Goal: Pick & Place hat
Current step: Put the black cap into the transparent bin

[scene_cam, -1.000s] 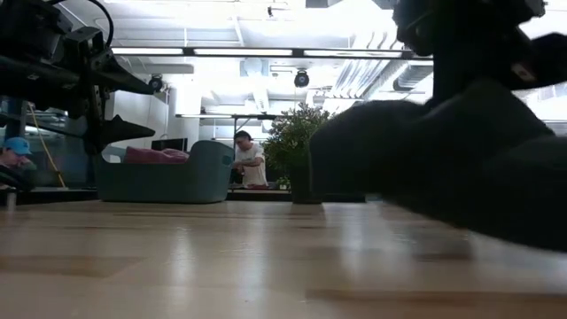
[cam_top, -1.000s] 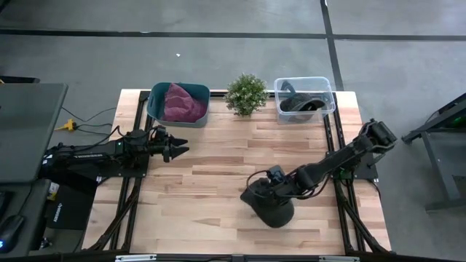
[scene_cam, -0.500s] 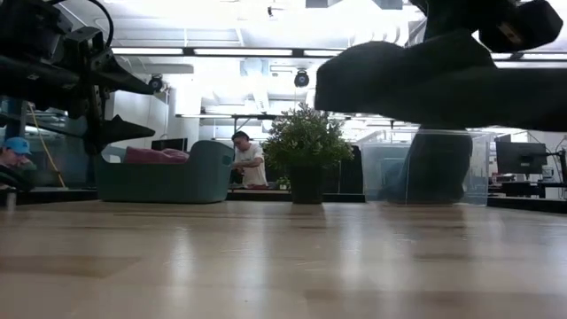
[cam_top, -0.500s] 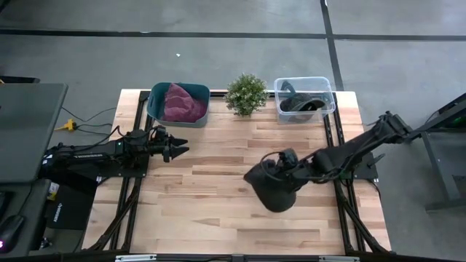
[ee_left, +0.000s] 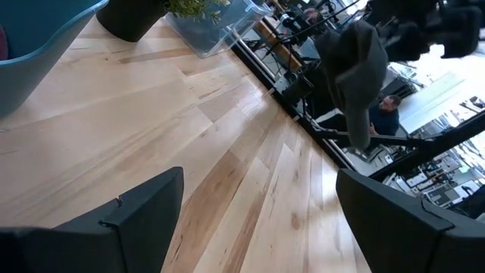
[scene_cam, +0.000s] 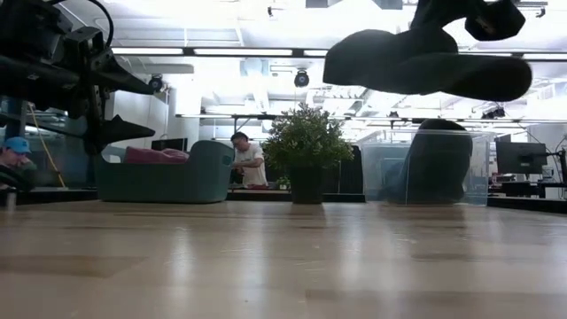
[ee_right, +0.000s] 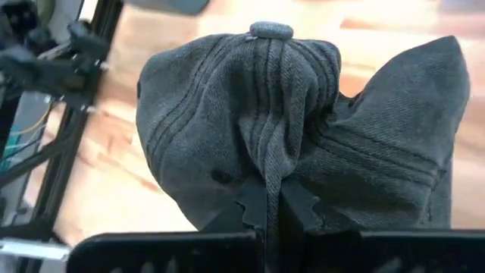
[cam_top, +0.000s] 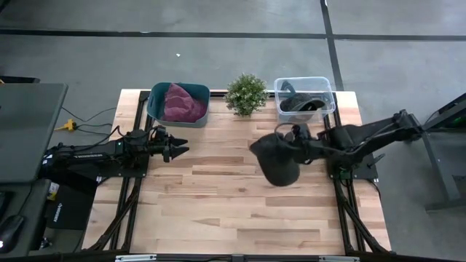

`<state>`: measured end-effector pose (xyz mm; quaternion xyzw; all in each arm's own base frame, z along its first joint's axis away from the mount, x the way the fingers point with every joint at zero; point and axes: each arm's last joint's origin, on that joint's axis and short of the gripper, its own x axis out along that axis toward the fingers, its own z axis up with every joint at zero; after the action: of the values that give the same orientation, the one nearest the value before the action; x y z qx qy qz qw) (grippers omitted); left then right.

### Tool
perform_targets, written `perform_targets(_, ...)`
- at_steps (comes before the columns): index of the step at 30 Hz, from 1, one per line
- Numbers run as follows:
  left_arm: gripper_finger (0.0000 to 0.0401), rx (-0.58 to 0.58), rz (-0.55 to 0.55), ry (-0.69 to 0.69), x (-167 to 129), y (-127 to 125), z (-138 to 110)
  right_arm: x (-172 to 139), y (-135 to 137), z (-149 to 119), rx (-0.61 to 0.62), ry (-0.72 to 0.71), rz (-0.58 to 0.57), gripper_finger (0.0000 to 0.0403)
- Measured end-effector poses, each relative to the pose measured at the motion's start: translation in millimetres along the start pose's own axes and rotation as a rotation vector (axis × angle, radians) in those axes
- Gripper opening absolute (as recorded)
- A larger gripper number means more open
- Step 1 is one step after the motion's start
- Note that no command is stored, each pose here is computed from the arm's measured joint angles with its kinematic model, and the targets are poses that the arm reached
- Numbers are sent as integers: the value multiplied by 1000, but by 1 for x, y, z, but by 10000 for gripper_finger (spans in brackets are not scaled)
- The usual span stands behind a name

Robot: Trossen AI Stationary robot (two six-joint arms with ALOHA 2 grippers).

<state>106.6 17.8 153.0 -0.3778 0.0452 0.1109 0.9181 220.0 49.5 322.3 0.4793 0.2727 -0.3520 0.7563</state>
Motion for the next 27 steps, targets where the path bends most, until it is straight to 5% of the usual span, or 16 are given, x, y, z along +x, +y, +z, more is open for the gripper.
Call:
perform_targets(17,337,0,0,0,0,0,0,-44,-47,77,-24,-186,-1,0)
perform_targets(27,337,0,0,0,0,0,0,-102,-52,133,-144,-352,-49,0)
